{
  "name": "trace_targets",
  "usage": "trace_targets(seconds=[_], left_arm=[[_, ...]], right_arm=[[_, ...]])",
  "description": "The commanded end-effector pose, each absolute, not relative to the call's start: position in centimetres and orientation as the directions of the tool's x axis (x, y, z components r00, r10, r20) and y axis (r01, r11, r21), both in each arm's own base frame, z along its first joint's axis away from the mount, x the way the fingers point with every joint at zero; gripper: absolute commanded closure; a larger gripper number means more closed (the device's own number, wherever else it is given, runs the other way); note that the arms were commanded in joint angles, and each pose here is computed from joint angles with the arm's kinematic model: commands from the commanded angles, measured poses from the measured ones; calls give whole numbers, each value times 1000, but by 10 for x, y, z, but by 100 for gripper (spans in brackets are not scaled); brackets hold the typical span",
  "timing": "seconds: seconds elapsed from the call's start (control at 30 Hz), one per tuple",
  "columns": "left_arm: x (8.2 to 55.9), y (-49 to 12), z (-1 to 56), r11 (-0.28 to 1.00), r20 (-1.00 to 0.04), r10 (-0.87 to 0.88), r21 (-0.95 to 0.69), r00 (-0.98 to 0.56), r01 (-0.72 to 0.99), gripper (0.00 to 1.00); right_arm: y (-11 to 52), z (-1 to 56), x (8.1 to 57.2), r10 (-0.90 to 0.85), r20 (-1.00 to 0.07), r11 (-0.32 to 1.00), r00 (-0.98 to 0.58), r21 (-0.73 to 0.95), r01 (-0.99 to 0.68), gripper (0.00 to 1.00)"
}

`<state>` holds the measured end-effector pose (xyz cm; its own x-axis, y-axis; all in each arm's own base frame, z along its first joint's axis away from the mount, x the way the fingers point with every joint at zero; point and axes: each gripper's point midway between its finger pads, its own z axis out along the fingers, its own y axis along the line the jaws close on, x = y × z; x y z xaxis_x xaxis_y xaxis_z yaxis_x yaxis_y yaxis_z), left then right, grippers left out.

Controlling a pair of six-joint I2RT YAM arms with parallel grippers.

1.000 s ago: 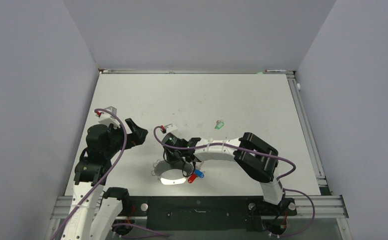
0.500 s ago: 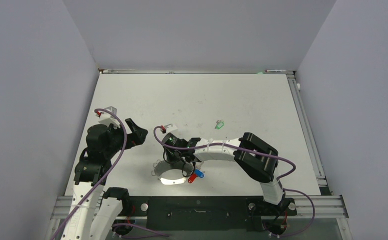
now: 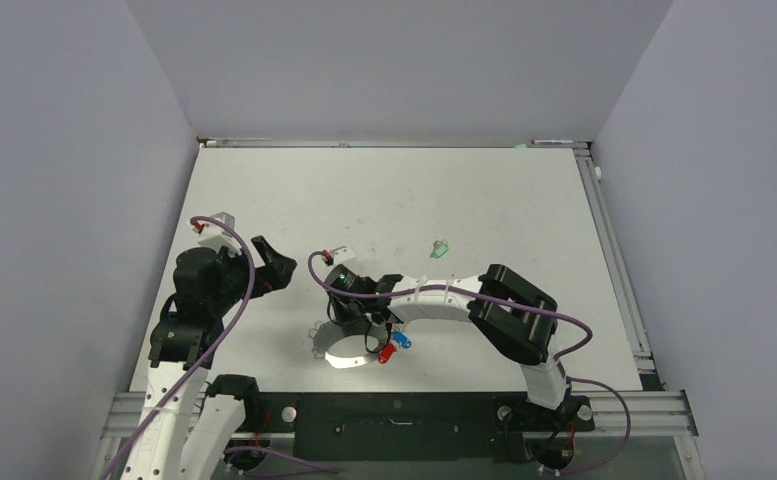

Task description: Put the keys on the keyring

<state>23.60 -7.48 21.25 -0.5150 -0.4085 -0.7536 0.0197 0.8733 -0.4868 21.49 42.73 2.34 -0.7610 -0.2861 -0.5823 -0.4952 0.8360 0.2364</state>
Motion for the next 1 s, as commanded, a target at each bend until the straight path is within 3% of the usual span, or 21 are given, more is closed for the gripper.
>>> trace_targets(seconds=[0.0,0.23,0.8,0.9,0.97], left_arm=[[241,-76,223,874,-775,-402,-483,-487,48,10],[241,-76,223,874,-776,-402,-484,-487,50,10],[241,-76,222,874,-773,-401,-484,-491,47,10],[241,-76,221,873,-771,-403,-485,-493,45,10],[242,-76,221,873,-771,-403,-485,-494,45,10]], right_arm=[[434,52,230,-250,-639,835,-728,239,-496,79],[430,50,233,-244,-638,841,-730,236,-488,95],[426,121,231,-131,-710,808,-692,328,-490,95],[426,127,230,-121,-713,801,-691,341,-492,85],[424,129,230,-109,-712,796,-694,355,-490,84]])
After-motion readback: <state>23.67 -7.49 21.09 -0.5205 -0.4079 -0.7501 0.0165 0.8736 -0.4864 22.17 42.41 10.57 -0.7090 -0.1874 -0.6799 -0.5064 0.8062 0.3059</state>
